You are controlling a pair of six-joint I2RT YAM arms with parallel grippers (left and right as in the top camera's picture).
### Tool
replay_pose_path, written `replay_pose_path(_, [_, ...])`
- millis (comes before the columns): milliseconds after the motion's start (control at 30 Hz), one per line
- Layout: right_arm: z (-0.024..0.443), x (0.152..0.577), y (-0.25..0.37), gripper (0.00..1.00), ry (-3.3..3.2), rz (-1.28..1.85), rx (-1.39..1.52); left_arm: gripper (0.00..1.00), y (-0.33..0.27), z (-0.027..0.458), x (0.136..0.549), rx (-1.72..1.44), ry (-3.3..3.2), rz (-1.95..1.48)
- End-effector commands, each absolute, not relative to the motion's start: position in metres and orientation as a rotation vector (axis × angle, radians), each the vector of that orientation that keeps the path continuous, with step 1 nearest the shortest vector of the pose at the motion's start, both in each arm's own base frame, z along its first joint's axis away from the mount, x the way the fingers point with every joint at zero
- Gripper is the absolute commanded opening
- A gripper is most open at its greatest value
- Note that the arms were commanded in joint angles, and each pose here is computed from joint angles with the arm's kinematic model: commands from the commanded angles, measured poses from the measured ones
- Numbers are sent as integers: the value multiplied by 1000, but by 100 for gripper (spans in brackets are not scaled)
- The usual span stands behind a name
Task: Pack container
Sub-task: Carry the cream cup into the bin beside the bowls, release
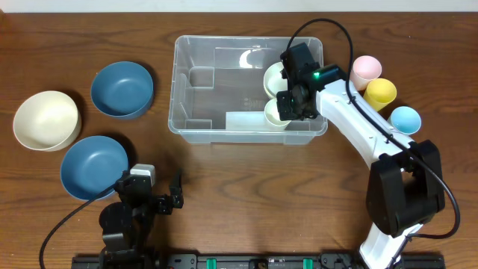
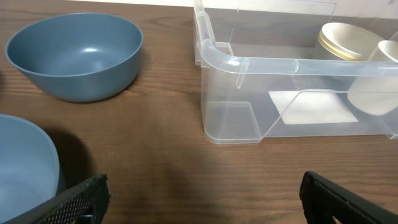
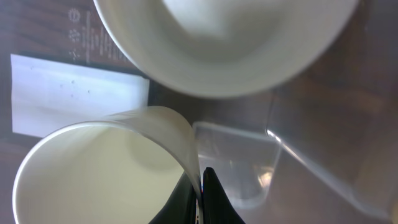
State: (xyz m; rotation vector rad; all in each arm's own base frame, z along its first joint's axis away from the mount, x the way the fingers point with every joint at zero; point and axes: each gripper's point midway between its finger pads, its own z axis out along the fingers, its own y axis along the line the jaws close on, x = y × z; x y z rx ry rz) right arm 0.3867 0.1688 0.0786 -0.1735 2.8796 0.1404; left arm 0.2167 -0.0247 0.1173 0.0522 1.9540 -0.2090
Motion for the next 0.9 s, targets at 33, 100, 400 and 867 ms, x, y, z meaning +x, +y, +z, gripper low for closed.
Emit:
replay_pose_path(33, [76, 391, 178, 2, 2850, 166, -243, 98, -23, 108, 217, 57, 1974, -192])
replay_pose_path(100, [77, 394, 179, 1, 2837, 172, -242, 98, -23, 108, 217, 57, 1974, -192])
replay_pose_path(400, [59, 392, 183, 7, 2876, 190, -262, 98, -23, 108, 217, 57, 1974, -192])
replay_pose_path(867, [78, 408, 193, 52, 2813, 214, -382, 98, -23, 108, 217, 57, 1974, -192])
